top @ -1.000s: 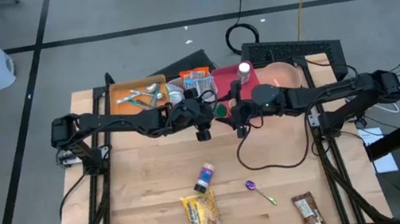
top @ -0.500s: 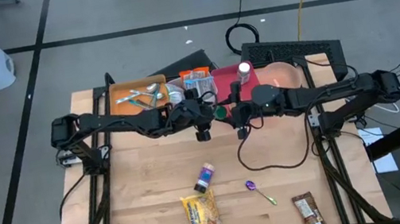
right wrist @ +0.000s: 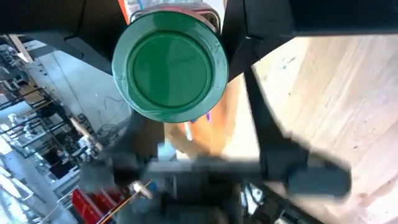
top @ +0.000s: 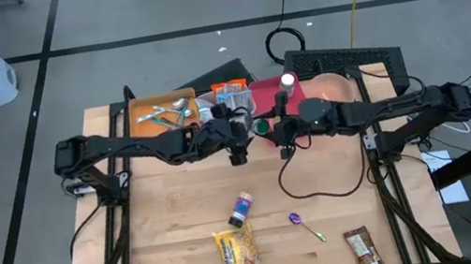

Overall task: Pick & Place Food Item
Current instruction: Put the green seasoning bottle into the pink bin

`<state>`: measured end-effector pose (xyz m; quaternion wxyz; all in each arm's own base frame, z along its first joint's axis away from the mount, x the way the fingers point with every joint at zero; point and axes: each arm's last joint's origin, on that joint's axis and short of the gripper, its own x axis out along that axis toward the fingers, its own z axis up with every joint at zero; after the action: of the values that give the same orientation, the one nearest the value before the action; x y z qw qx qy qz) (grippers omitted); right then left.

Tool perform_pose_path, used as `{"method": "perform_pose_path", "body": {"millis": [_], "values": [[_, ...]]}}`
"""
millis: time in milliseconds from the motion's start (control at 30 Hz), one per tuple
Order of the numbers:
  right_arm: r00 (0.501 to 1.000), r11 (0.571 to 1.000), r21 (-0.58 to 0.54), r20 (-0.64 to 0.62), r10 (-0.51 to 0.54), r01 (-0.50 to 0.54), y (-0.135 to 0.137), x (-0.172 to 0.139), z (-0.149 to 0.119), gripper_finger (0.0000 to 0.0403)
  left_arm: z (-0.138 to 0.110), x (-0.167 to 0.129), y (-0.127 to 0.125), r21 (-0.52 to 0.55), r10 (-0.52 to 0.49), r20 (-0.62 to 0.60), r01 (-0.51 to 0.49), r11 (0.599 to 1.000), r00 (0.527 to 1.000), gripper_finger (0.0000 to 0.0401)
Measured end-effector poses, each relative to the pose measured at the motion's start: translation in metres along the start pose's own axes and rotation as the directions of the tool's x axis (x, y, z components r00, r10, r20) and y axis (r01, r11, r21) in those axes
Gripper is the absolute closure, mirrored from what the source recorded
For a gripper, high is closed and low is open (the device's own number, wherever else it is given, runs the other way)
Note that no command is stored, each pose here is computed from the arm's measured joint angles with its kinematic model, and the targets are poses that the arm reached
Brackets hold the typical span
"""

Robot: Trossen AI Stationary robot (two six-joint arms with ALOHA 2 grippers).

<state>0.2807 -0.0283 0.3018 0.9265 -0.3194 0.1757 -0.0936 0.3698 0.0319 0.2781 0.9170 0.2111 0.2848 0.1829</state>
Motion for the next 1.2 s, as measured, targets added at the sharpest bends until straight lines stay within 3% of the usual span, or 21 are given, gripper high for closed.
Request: {"method": "perform_pose_path", "body": {"millis": [300,500,733,833,1200], "values": [[0.999,0.997,0.074,-0.027,-0.034,0.036,-0.024,-0.022,-0.008,0.0214,-0.004,-0.030,0.008,-0.002,-0.083,-0.087,0.083,0.997,0.993,0.0087],[0.993,0.983,0.185,-0.118,0.002,0.020,-0.046,-0.025,-0.035,0.0214,-0.008,-0.029,0.022,-0.049,-0.239,-0.047,0.236,0.970,0.970,0.0108],[0.963,0.966,0.229,-0.263,-0.061,0.123,-0.073,-0.029,-0.067,0.0214,-0.016,-0.023,0.037,-0.078,-0.351,-0.019,0.349,0.934,0.936,0.0116],[0.956,0.949,0.287,-0.289,-0.042,0.128,-0.082,-0.032,-0.083,0.0214,-0.018,-0.021,0.042,-0.093,-0.393,0.001,0.391,0.916,0.920,0.0112],[0.931,0.891,0.426,-0.364,0.008,0.159,-0.074,-0.035,-0.121,0.0214,-0.024,-0.021,0.044,-0.104,-0.501,0.004,0.499,0.861,0.866,0.0122]]}}
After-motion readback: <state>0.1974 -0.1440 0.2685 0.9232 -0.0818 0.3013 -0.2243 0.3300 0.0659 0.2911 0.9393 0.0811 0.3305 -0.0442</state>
